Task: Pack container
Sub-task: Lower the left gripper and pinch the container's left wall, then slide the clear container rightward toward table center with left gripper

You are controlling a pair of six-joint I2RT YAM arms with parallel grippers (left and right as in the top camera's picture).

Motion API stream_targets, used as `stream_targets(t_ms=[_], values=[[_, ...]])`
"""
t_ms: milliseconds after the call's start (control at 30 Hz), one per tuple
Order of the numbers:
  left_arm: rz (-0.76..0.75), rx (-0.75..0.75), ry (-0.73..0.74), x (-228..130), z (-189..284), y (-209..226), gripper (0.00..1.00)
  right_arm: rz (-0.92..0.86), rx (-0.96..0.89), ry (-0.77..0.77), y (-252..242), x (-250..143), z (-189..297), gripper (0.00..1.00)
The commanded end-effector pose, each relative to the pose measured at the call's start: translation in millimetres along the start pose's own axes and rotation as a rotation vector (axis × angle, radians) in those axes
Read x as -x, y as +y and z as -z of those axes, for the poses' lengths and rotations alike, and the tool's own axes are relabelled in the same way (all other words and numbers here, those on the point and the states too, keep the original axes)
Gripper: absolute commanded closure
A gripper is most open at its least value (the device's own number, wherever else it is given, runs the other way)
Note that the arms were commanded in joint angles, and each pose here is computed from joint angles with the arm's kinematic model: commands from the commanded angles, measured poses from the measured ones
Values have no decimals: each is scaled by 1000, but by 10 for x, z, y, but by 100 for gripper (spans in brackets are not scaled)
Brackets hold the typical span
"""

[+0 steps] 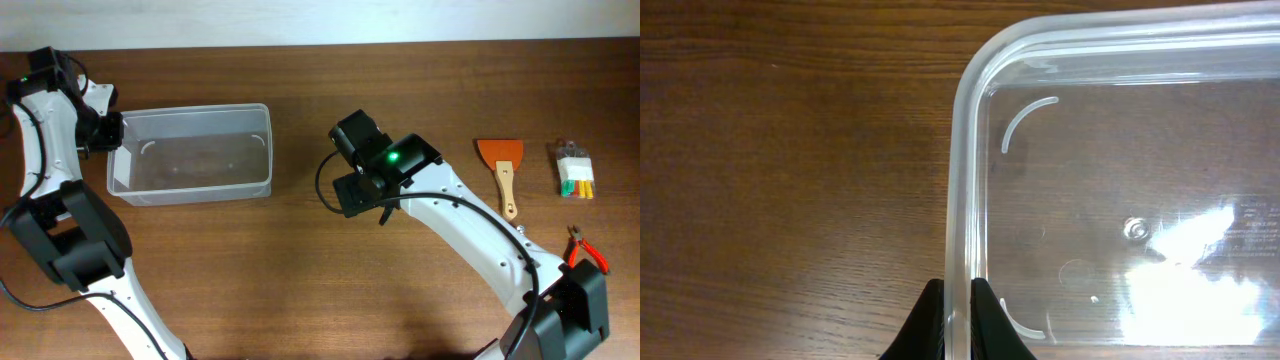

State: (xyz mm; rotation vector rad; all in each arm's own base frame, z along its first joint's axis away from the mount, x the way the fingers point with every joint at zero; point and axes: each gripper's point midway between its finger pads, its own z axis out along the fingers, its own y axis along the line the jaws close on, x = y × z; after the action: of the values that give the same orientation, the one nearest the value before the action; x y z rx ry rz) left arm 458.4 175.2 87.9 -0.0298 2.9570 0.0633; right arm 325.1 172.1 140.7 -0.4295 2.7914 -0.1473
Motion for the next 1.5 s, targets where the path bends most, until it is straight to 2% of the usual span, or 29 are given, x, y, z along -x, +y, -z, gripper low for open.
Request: stream_targets(t_ms=[0,333,533,800,967,1133,1467], values=[[-7,-6,-1,24,13,-32,98,-3,-17,-26,-22,73,37,1],[-60,-93,4,70,18,-433,98,-21,-19,-37,-83,130,84,1],[-138,-112,15,140,18,-887,98,-99,-46,-34,-488,246,269,1],[-72,-129,49,127,30,-1285,98,-213,-47,-28,-927,305,571,1],[-25,-156,88,58,58,-1564,98,-257,64,-36,-895,361,654,1],[-32,-338,81,65,164,-2019,98,-258,77,-35,-880,363,649,1],[-21,-396,143,-94,300,-2296,98,-260,105,-55,-834,426,632,1]])
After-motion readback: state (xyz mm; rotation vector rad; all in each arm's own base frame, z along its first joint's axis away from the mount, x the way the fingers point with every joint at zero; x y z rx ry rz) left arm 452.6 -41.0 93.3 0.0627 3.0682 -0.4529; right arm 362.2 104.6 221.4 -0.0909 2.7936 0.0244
